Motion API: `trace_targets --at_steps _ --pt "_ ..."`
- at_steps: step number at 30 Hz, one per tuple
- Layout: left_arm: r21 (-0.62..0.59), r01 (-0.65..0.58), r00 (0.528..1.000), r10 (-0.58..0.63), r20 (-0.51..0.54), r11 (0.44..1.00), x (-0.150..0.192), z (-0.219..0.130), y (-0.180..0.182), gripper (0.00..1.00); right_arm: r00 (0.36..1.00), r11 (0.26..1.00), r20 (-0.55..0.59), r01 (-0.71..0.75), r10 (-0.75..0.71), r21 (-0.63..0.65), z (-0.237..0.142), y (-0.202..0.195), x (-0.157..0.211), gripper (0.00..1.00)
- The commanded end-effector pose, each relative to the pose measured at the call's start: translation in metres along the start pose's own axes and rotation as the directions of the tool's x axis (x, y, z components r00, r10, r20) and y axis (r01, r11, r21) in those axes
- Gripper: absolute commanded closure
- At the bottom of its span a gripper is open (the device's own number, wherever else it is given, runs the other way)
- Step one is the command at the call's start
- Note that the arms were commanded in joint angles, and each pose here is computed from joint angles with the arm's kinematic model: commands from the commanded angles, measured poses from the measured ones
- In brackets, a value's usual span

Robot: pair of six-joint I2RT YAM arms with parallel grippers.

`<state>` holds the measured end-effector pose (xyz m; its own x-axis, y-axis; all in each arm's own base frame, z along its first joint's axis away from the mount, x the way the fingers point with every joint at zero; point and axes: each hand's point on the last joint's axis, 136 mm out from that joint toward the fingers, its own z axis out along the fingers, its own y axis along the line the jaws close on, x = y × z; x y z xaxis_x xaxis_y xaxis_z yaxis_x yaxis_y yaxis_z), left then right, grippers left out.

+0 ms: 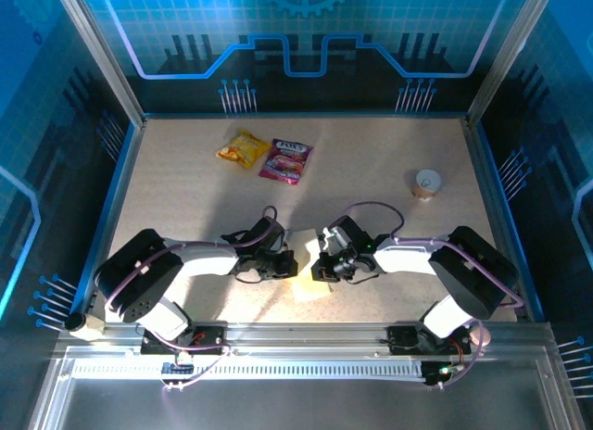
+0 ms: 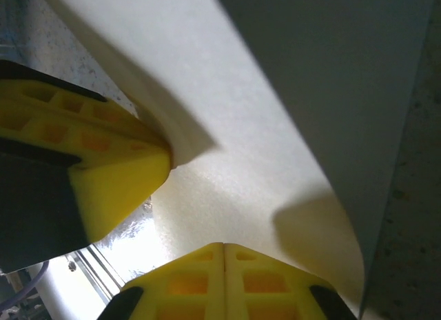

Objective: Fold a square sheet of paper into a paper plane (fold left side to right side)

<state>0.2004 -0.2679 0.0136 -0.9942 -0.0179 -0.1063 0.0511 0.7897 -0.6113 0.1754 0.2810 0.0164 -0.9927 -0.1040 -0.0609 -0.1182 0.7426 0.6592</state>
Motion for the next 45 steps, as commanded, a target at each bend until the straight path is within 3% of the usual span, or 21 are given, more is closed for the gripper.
trace_targets --at_steps 1,10,17,31,45 --pt "-0.027 -0.003 1.0 0.003 -0.012 1.0 0.002 -0.001 0.001 1.0 1.0 0.999 -0.018 -0.003 0.004 0.038 0.007 -0.008 0.006 1.0" --pt "0.1 0.009 0.999 -0.013 0.039 0.995 -0.027 -0.009 -0.019 0.99 0.993 0.978 -0.091 -0.051 0.07 0.201 0.011 -0.048 0.028 1.0" --pt "0.137 0.0 0.998 -0.008 0.056 0.991 -0.037 0.0 -0.011 0.99 0.99 0.961 -0.111 -0.058 0.091 0.269 0.011 -0.064 0.035 1.0" --pt "0.067 0.037 0.995 -0.044 0.095 0.997 -0.04 0.001 0.029 0.99 0.987 0.938 -0.117 -0.064 0.11 0.341 0.004 -0.083 0.043 1.0" --pt "-0.01 0.056 0.986 -0.054 0.156 0.998 -0.081 -0.004 0.055 0.99 0.984 0.933 -0.115 -0.086 0.134 0.348 0.005 -0.094 0.05 1.0"
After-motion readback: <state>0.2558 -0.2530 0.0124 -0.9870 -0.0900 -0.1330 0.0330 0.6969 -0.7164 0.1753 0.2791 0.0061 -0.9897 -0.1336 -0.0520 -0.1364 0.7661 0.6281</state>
